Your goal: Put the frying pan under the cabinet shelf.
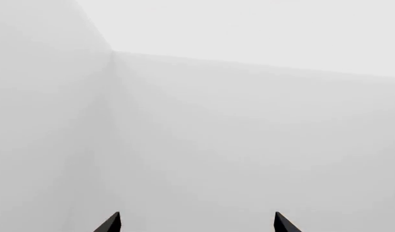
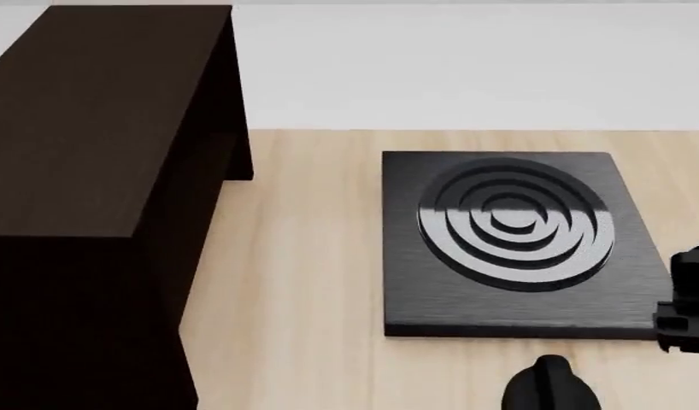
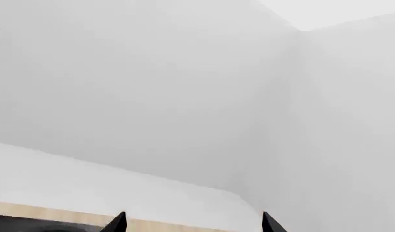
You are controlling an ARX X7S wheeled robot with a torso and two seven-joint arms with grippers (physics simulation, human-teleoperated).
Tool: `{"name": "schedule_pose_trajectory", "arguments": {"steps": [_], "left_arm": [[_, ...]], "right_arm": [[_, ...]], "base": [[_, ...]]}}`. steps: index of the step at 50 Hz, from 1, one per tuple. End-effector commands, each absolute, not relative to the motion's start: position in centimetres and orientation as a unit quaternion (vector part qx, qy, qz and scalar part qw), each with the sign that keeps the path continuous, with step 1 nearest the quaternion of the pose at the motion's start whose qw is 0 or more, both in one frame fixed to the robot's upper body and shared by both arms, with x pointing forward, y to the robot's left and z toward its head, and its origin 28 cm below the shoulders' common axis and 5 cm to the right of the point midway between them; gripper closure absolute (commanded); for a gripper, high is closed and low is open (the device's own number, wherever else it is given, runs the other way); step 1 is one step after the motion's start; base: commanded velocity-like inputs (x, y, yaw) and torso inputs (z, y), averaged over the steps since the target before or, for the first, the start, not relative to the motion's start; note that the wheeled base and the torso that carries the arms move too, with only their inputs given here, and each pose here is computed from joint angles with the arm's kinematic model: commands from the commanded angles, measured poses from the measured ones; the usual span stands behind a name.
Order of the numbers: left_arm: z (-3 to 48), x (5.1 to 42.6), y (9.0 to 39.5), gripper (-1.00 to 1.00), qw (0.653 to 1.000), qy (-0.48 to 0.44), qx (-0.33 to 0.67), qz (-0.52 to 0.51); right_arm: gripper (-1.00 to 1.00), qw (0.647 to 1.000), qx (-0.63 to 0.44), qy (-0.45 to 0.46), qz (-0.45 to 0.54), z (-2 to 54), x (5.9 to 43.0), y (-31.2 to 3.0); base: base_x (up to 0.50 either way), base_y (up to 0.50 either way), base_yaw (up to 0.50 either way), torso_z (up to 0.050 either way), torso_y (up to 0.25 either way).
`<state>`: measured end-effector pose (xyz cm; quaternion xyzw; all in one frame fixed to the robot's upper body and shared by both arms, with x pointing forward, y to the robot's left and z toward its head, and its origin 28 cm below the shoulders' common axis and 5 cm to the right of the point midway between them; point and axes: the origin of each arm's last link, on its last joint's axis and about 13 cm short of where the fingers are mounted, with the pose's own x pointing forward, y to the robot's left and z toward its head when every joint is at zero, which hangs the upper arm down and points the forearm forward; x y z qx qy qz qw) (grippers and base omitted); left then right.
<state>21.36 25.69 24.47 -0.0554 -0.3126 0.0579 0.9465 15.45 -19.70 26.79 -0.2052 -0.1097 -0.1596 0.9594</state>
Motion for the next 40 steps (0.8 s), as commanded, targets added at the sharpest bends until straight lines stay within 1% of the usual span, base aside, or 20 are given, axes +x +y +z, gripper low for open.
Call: {"name": "schedule_pose_trajectory", "arguments": {"steps": [1,2,3,6,9,11,13,18,19,25,29,32,40], "left_arm": [[24.6,21.5,25.7,-1.00,0.945,-0.316,-0.061,0.055],[24.6,21.6,25.7,-1.00,0.945,-0.316,-0.061,0.055],[24.6,21.6,25.7,-1.00,0.945,-0.316,-0.062,0.055],[24.5,21.7,25.7,-1.00,0.945,-0.317,-0.062,0.054],[24.5,21.8,25.7,-1.00,0.945,-0.317,-0.063,0.054],[24.5,21.9,25.7,-1.00,0.945,-0.317,-0.064,0.054],[24.4,22.0,25.7,-1.00,0.944,-0.318,-0.065,0.054],[24.4,22.0,25.7,-1.00,0.945,-0.317,-0.067,0.052],[24.3,22.0,25.7,-1.00,0.945,-0.317,-0.068,0.052],[24.3,21.9,25.7,-1.00,0.945,-0.316,-0.069,0.055],[24.2,21.9,25.7,-1.00,0.945,-0.314,-0.068,0.055],[24.1,21.9,25.7,-1.00,0.946,-0.313,-0.068,0.055],[24.1,21.6,25.7,-1.00,0.946,-0.313,-0.068,0.055]], "right_arm": [[-1.00,0.971,-0.175,-0.014,-0.164,28.2,14.4,-23.1],[-1.00,0.972,-0.148,-0.017,-0.184,28.4,14.0,-24.0],[-1.00,0.973,-0.145,-0.002,-0.178,28.2,14.0,-24.7],[-1.00,0.969,-0.162,0.037,-0.185,28.1,13.4,-25.9],[-1.00,0.974,-0.122,0.073,-0.178,27.5,13.4,-27.6],[-1.00,0.967,-0.131,0.099,-0.195,27.5,12.8,-28.5],[-1.00,0.968,-0.104,0.119,-0.194,27.3,12.6,-29.8],[-1.00,0.966,-0.070,0.143,-0.204,27.1,12.2,-31.5],[-1.00,0.961,-0.060,0.165,-0.211,26.8,11.9,-32.2],[-1.00,0.953,-0.044,0.196,-0.226,25.9,11.0,-33.1],[-1.00,0.937,-0.049,0.235,-0.252,25.2,9.9,-33.5],[-1.00,0.937,-0.041,0.242,-0.249,24.6,10.1,-33.3],[-1.00,0.928,-0.035,0.292,-0.229,22.2,9.7,-32.7]], "base": [[0.00,0.00,0.00,0.000,0.000],[0.00,0.00,0.00,0.000,0.000],[0.00,0.00,0.00,0.000,0.000],[0.00,0.00,0.00,0.000,0.000],[0.00,0.00,0.00,0.000,0.000],[0.00,0.00,0.00,0.000,0.000],[0.00,0.00,0.00,0.000,0.000],[0.00,0.00,0.00,0.000,0.000],[0.00,0.00,0.00,0.000,0.000],[0.00,0.00,0.00,0.000,0.000],[0.00,0.00,0.00,0.000,0.000],[0.00,0.00,0.00,0.000,0.000],[0.00,0.00,0.00,0.000,0.000]]}}
